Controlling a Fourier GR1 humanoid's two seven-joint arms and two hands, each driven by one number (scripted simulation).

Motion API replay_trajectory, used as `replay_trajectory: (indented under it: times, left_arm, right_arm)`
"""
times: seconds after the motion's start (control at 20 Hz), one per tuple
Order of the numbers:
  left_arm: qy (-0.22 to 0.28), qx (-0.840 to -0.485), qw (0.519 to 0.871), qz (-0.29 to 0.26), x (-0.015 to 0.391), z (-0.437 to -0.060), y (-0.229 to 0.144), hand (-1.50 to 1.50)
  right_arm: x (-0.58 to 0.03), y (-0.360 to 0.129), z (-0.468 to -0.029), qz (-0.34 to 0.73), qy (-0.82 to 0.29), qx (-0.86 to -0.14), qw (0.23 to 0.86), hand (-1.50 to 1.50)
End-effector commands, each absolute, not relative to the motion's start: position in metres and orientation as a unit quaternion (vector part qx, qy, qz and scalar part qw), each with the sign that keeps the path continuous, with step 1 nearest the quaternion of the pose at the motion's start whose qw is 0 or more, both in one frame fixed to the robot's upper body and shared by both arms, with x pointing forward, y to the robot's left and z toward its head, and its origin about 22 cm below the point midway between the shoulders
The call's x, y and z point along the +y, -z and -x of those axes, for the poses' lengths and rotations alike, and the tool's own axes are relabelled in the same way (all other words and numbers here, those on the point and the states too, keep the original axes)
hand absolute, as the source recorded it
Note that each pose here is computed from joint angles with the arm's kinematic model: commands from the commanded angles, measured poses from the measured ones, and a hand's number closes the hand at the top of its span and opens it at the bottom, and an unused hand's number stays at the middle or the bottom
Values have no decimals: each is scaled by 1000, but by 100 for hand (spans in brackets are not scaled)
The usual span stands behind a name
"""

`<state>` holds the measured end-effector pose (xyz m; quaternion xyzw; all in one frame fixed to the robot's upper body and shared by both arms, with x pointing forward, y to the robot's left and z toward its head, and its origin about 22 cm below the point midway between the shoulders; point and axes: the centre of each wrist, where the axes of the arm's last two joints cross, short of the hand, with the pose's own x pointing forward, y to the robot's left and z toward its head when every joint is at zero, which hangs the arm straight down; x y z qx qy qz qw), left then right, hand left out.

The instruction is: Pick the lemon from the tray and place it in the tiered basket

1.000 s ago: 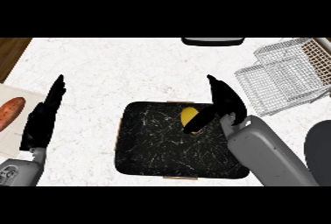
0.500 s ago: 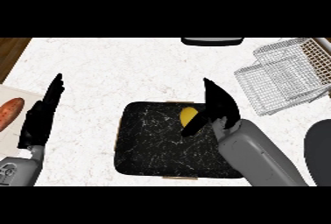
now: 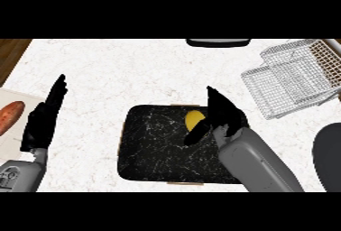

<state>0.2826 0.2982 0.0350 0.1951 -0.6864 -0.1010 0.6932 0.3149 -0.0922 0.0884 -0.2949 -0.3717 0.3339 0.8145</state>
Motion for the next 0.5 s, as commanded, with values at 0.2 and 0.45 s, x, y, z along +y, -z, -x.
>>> replay_trajectory:
  times: [0.2, 0.45]
  left_arm:
    - [103, -687, 694, -190, 298, -280, -32, 0]
    - [100, -693, 687, -195, 294, -269, -34, 0]
  right_arm:
    - [-74, -71, -316, 324, -306, -283, 849, -150]
    - [-90, -59, -332, 307, -310, -280, 856, -150]
